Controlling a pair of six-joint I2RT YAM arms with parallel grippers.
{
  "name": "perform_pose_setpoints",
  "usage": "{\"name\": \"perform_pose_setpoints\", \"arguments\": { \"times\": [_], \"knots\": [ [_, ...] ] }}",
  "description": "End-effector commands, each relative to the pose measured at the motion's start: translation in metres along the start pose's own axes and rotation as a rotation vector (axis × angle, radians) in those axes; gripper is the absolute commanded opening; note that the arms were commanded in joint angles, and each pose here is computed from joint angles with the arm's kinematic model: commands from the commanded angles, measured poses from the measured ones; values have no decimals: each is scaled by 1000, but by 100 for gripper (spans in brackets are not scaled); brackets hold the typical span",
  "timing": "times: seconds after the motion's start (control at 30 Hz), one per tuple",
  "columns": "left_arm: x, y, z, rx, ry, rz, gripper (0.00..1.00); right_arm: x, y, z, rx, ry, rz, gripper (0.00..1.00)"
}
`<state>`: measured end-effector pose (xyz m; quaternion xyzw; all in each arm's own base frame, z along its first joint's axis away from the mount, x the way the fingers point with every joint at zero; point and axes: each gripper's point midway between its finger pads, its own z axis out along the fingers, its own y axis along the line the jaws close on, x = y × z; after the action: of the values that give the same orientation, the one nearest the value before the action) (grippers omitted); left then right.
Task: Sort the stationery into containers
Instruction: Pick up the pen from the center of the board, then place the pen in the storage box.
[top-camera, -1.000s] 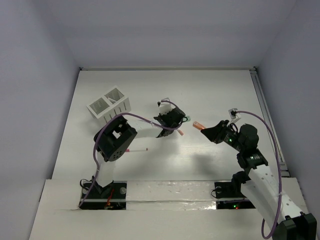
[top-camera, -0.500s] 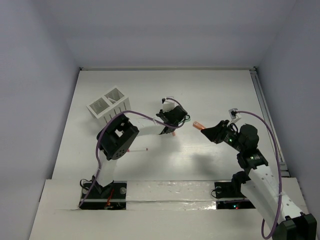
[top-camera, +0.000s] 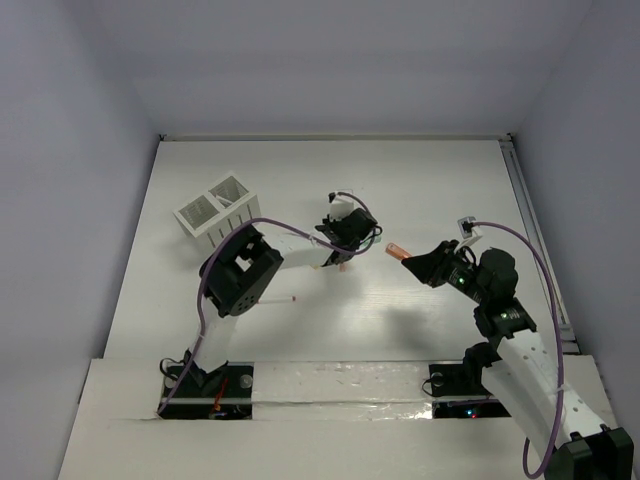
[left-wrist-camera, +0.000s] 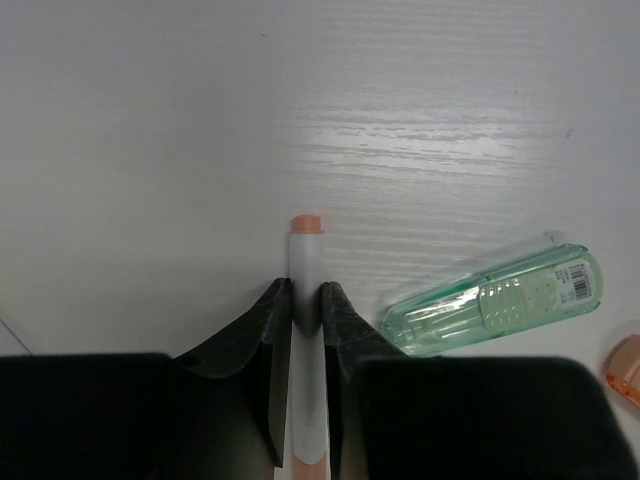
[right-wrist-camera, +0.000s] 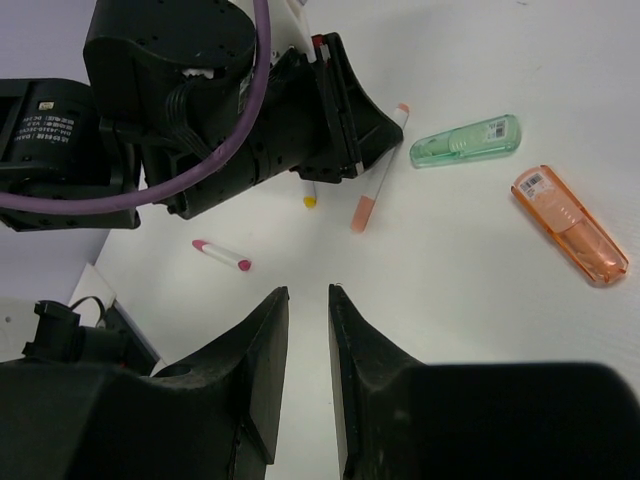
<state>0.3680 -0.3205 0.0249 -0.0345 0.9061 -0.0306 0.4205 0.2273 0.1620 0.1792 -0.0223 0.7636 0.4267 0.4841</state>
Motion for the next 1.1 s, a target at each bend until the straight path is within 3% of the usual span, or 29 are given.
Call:
{"name": "perform_pose_setpoints", "arguments": {
  "times": [0.0, 0.1, 0.3, 0.4, 0.6, 0.77, 0.8, 1.07],
  "knots": [
    [-16, 12, -18, -6, -38, -3, 0, -7, 9, 1, -42, -29, -27, 28],
    [-42, 9, -33, 42, -87, -43, 0, -8, 8, 2, -35, -32, -33, 28],
    [-141, 10, -86, 160, -256, -180, 0, -7, 7, 2, -36, -28, -27, 28],
    [-188, 38, -102, 148, -327, -236, 0, -11, 9, 0, -32, -44, -27, 28],
    [-270, 154, -114, -72, -518, -317, 0, -14, 13, 1, -47, -48, -31, 28],
    [-300, 237, -119, -251, -598, -324, 0, -18, 20, 0, -66, -55, -37, 26],
    [-299, 245, -119, -265, -613, -314, 0, -20, 21, 0, -67, -64, -39, 19],
    [-299, 294, -109, -421, -661, -258, 0, -18, 34, 8, -87, -42, -45, 1]
  ]
}}
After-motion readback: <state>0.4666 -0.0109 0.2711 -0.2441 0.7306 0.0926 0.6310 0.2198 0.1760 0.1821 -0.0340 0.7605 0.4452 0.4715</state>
